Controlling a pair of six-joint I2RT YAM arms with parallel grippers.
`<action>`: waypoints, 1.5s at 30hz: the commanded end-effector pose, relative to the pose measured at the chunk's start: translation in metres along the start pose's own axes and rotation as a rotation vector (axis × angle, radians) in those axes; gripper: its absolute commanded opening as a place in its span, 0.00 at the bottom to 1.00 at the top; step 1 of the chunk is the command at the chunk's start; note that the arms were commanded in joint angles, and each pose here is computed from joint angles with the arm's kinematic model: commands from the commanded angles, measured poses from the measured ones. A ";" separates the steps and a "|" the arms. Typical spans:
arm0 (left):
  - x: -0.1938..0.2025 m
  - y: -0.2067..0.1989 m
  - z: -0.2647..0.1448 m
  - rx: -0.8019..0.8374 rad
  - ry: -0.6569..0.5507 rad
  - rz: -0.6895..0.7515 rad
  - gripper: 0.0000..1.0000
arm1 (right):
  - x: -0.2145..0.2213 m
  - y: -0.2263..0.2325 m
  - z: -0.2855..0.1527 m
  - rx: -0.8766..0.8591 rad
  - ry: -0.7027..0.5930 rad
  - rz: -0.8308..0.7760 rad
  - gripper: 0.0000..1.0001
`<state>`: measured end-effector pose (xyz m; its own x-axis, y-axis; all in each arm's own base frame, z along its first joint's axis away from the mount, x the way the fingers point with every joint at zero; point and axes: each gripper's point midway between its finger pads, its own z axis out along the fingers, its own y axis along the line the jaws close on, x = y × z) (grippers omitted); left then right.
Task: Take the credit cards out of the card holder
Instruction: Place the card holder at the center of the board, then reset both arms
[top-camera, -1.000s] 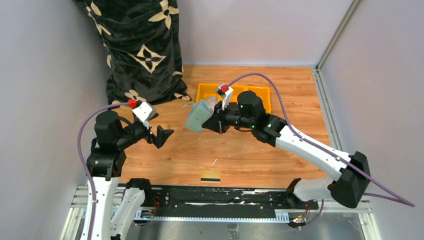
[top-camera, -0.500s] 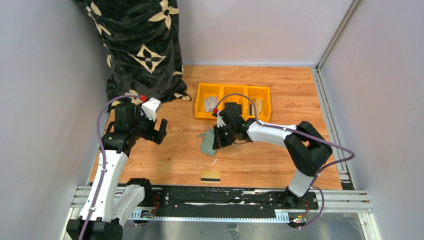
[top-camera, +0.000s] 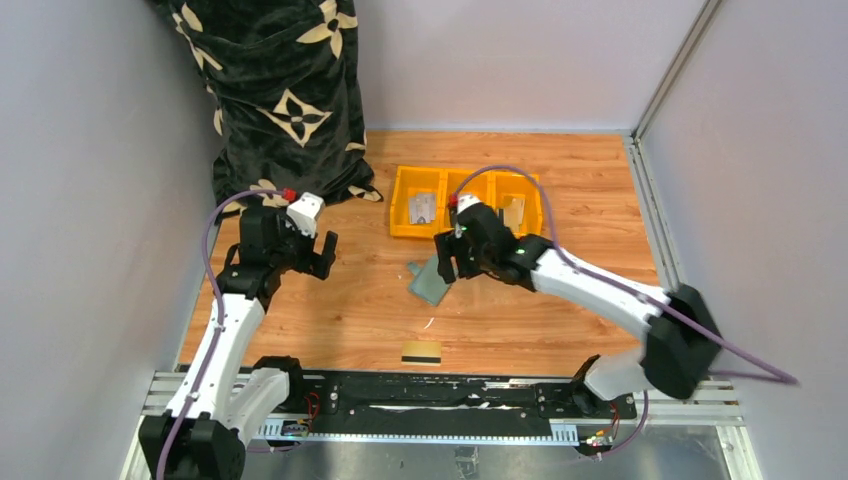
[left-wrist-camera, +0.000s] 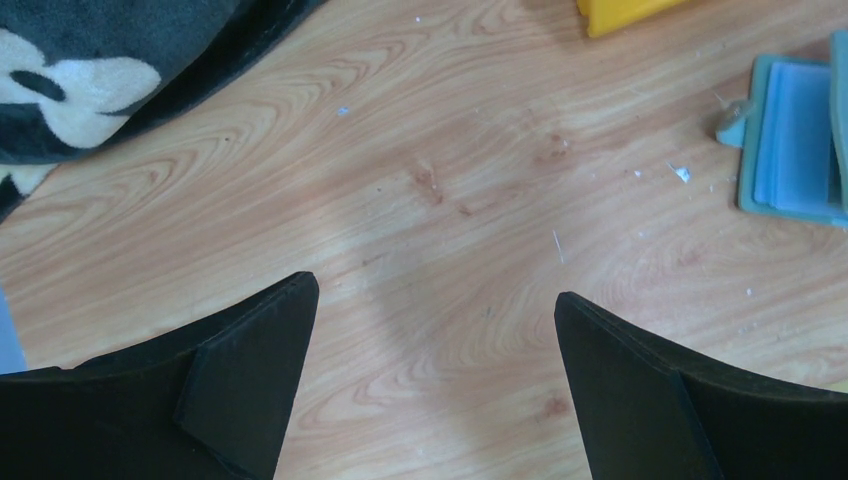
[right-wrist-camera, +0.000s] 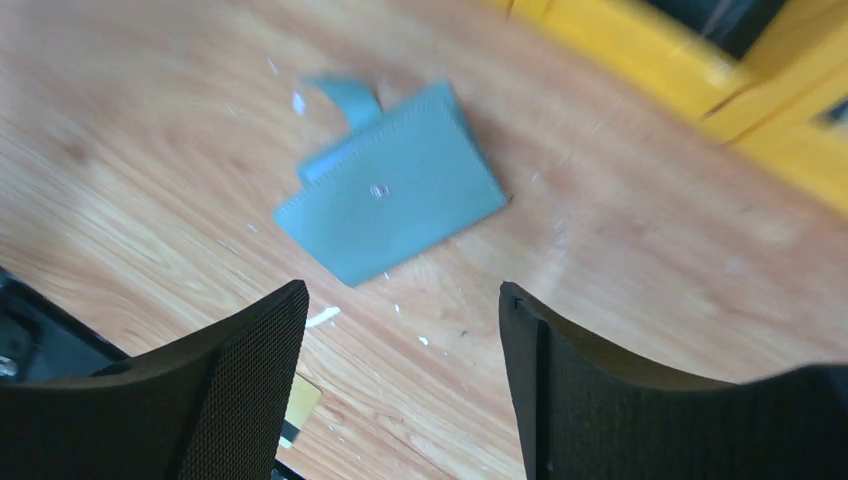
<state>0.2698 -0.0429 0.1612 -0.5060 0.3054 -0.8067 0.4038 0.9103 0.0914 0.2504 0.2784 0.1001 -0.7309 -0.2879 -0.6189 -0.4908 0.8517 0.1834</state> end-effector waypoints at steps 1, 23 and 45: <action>-0.011 0.012 0.025 -0.041 -0.067 -0.029 1.00 | -0.046 -0.019 -0.072 0.085 -0.270 -0.017 0.74; 0.006 0.083 0.082 -0.353 -0.508 -0.237 1.00 | 0.035 -0.284 -0.185 1.187 -0.654 0.501 0.90; 0.019 0.082 0.088 -0.422 -0.481 -0.199 1.00 | 0.024 -0.322 -0.075 0.952 -0.552 0.081 0.91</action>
<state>0.3558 0.0184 0.1006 -0.1009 0.0186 -0.9947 -0.0822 0.9962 0.0270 0.3271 -0.0519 0.0665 -0.3757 -0.1467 -0.9151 0.4102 0.8591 -0.3062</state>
